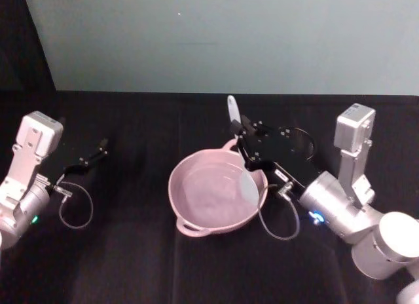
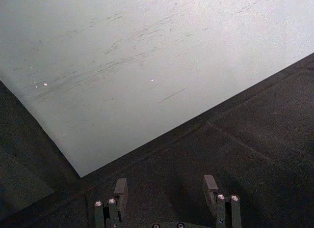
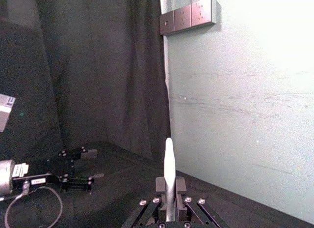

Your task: Use the one hand to pick up the spoon and stir the clear water in the bowl.

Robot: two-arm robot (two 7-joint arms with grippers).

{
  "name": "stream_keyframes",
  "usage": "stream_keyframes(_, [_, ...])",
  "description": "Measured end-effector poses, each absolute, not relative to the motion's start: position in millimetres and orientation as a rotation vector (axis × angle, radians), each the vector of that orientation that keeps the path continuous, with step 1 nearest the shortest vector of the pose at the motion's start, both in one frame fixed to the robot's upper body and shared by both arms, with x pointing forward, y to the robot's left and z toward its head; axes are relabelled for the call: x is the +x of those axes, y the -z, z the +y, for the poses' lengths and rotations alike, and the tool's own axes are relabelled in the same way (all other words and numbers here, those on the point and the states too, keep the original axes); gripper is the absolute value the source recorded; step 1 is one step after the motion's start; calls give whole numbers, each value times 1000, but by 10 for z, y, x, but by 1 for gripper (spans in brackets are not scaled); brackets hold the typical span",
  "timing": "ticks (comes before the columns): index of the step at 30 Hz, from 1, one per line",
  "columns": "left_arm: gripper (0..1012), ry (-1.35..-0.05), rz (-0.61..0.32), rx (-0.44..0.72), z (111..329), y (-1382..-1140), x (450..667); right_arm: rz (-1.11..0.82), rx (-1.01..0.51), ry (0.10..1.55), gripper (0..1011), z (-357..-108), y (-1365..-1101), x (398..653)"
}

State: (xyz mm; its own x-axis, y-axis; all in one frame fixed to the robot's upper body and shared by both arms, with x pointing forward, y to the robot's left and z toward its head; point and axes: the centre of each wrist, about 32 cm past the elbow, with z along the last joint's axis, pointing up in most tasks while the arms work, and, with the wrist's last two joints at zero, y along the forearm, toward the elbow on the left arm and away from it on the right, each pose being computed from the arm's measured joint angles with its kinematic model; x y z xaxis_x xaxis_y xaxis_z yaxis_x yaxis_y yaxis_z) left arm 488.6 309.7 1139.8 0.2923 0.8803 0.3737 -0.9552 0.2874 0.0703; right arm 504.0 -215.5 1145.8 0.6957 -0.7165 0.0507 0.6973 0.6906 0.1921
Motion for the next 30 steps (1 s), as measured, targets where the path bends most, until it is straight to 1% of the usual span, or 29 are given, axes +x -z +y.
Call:
stream_keyframes(4, [1011, -1248, -285, 304, 3097, -11398, 4886, -119, 146, 785, 123, -2238, -11516, 4984])
stream_keyframes(13, [1011, -1248, -285, 304, 3097, -11398, 4886, -122, 75, 770, 123, -2491, -11743, 4886])
stream_keyframes(20, [1011, -1248, -285, 304, 3097, -11398, 4886, -114, -3, 741, 123, -2690, -11914, 4826])
stream_keyframes(30, [1011, -1248, -285, 304, 3097, -11398, 4886, -108, -73, 701, 123, -2837, -12068, 4784])
